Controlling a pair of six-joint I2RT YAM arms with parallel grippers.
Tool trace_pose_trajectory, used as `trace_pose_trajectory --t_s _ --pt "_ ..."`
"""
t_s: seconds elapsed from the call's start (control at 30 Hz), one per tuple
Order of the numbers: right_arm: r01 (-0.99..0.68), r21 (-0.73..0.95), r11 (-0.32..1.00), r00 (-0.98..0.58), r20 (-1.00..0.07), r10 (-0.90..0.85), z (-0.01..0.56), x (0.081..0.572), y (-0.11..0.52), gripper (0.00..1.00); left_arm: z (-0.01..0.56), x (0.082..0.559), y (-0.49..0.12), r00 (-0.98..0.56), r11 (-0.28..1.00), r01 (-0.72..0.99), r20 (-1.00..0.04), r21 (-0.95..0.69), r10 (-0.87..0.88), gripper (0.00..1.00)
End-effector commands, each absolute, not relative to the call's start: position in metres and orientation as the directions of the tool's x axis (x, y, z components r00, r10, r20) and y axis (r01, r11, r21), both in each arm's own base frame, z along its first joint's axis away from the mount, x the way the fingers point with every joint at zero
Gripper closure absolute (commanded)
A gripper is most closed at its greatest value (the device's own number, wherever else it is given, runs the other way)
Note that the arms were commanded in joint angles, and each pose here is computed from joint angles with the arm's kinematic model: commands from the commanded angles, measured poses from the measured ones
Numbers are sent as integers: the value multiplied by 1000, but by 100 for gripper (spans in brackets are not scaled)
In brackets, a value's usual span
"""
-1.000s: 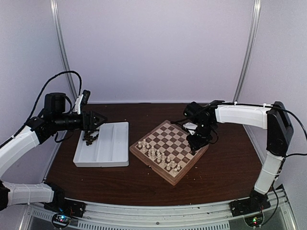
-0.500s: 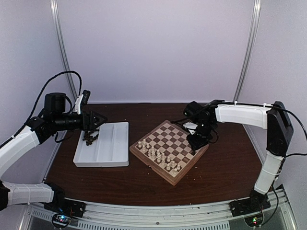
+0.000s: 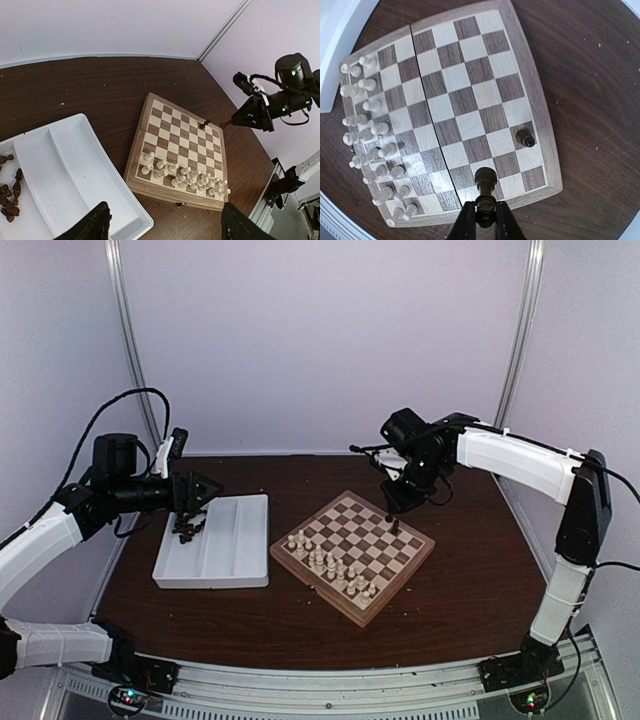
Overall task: Set up the chess pieces on the board
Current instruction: Pick up the chess piece from the chessboard, then place the chess piece on the chessboard.
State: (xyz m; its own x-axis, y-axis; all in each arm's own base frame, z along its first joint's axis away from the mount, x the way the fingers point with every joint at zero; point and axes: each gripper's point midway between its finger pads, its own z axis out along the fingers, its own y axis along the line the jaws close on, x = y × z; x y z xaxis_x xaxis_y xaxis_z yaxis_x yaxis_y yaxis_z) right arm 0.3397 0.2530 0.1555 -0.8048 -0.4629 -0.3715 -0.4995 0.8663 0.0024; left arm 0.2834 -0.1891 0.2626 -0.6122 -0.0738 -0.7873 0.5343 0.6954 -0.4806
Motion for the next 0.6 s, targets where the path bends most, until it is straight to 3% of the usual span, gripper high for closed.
trace_pose_trajectory --t_s 0.0,0.57 --pt "-495 -38 868 -782 -417 -464 173 360 254 86 273 286 -188 -586 704 540 -807 -461 -78 24" --pt "-484 -43 874 -790 -409 -457 143 425 271 86 267 290 -185 -592 726 518 -802 -453 -78 24"
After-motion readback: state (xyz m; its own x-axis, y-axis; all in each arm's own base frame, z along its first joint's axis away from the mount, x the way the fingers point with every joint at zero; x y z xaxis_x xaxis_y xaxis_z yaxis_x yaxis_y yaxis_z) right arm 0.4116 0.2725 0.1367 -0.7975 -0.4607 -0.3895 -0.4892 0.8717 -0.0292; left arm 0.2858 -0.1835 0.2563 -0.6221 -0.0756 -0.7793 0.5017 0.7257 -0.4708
